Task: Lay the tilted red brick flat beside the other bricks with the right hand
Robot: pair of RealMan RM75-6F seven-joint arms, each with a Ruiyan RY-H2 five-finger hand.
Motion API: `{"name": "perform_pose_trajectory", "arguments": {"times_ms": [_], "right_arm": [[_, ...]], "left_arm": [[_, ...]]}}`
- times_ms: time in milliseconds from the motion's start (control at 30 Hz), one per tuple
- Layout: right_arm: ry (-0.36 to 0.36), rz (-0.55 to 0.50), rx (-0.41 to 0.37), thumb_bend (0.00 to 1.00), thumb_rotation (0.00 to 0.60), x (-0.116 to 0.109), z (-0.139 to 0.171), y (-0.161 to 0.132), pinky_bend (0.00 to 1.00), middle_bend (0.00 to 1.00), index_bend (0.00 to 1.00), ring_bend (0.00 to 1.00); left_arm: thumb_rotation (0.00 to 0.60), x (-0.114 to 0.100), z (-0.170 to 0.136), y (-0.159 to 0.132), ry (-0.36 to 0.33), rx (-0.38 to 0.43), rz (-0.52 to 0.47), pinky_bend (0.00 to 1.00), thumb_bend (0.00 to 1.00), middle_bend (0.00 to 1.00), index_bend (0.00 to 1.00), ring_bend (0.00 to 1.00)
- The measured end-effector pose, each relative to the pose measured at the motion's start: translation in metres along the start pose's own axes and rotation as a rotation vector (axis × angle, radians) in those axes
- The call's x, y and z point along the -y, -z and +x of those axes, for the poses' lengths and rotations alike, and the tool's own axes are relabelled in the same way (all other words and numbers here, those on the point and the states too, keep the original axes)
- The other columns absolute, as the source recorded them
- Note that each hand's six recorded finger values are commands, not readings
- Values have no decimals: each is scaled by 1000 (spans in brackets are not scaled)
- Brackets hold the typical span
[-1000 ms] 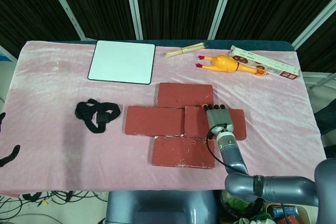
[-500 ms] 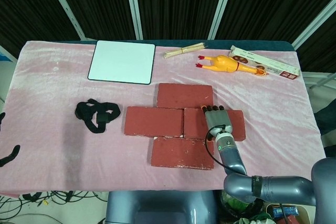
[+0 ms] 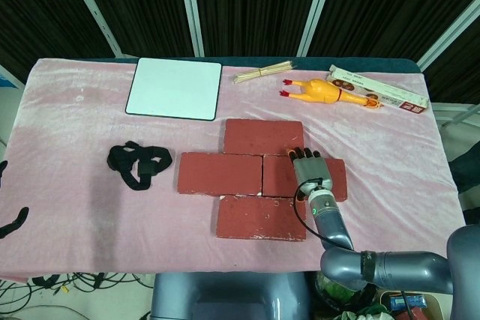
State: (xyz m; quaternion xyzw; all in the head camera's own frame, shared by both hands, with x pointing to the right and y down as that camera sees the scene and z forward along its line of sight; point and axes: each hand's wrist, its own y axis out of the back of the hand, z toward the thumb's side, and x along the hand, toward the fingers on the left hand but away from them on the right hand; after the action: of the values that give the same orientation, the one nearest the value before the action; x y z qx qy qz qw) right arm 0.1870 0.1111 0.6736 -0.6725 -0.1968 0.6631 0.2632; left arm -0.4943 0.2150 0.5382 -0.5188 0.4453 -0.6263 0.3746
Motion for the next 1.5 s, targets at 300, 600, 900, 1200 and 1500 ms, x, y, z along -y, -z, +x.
{"name": "perform_pose_trajectory", "arguments": {"times_ms": [300, 600, 900, 1200, 1500], "right_arm": [[34, -50, -10, 0, 600, -16, 4, 1, 110, 4, 32, 42], [295, 2, 1, 0, 600, -62, 24, 39, 110, 0, 8, 42], [530, 112, -10, 0, 600, -47, 85, 110, 110, 0, 1, 34], [552, 109, 42, 0, 600, 6, 135, 169, 110, 0, 0, 34], [597, 133, 84, 0, 600, 30, 157, 185, 110, 0, 0, 29]], "left_arm": [[600, -1, 0, 1, -4, -2, -2, 0, 248, 27, 76, 0], [600, -1, -1, -2, -2, 8, -6, 0, 248, 27, 76, 0], [600, -3, -3, -4, -6, 14, -22, 0, 247, 27, 76, 0], [600, -3, -3, -4, 7, 15, -44, 0, 247, 27, 76, 0], [600, -2, -4, -7, 10, 28, -35, 0, 248, 27, 76, 0]]}}
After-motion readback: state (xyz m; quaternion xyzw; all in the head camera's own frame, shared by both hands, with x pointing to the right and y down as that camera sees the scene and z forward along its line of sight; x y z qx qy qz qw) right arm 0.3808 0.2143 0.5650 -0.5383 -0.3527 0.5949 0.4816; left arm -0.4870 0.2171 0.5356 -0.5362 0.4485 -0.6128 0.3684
